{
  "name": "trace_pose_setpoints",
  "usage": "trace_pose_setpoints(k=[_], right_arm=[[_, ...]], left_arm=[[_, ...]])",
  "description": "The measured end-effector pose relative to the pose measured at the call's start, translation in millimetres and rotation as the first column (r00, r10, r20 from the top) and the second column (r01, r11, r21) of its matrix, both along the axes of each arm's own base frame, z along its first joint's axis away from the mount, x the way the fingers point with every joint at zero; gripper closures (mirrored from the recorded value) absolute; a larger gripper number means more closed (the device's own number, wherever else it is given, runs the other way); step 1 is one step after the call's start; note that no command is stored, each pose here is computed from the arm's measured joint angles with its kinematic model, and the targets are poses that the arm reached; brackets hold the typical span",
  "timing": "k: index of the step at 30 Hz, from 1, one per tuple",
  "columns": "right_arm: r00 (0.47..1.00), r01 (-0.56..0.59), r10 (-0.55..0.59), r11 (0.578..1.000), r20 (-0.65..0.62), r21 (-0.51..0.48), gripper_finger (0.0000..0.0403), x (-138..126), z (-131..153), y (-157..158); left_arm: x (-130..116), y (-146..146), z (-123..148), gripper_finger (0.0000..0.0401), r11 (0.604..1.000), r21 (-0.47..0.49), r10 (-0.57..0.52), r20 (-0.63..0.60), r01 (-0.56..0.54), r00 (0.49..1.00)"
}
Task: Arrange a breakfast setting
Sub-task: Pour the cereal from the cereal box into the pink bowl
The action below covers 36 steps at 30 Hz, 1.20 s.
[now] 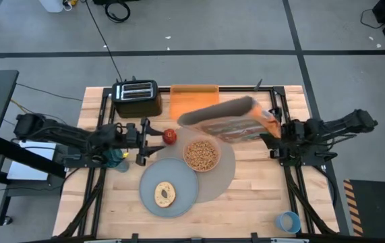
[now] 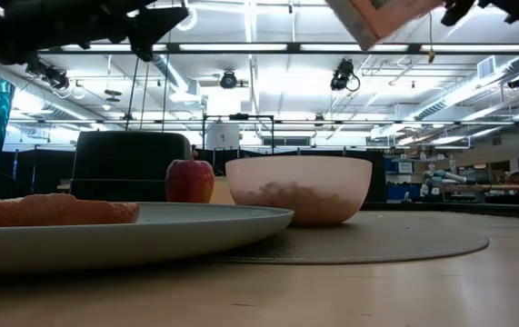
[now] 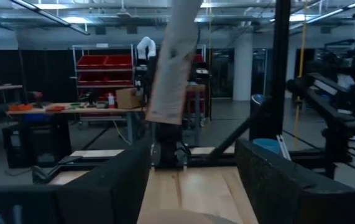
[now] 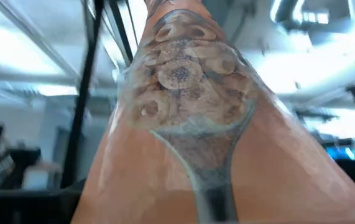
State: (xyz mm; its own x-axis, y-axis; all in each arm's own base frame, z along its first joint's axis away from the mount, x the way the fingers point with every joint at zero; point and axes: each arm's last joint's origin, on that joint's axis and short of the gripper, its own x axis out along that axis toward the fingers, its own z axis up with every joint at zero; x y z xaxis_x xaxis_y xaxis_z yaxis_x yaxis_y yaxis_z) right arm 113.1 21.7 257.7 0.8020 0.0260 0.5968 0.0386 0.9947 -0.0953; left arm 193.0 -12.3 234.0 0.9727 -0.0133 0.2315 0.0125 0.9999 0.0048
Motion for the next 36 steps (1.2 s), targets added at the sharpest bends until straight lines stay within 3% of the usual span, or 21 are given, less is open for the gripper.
trace_pose_setpoints(k=[3, 8, 18, 31, 36], right_arm=[[0.999, -0.007, 0.007, 1.000, 0.044, -0.010, 0.0167, 7.8, -4.6, 1.2], [1.000, 0.008, -0.008, 0.999, -0.008, -0.044, 0.0167, 35.5, -0.1, 3.7], [0.998, 0.047, -0.041, 0.989, 0.051, -0.143, 0.0167, 84.8, 20.1, -0.2], [0.992, -0.045, 0.062, 0.987, 0.106, -0.156, 0.0167, 95.3, 26.7, 0.8], [0.994, -0.041, 0.054, 0.988, 0.090, -0.147, 0.0167, 97.7, 24.4, -0.6]], left_arm=[[15.7, 2.1, 5.8, 0.0134, 1.000, -0.006, 0.013, -0.013, -0.014, 1.000], [47.8, 4.2, 14.6, 0.0097, 0.998, 0.044, 0.041, -0.036, -0.039, 0.999], [99.4, 0.6, 37.6, 0.0090, 0.998, 0.057, -0.009, 0.045, 0.006, 0.999], [103.8, 18.7, 55.1, 0.0090, 0.995, 0.075, 0.059, 0.163, -0.072, 0.985], [103.0, 19.7, 56.6, 0.0090, 0.993, 0.113, -0.005, 0.180, -0.015, 0.984]])
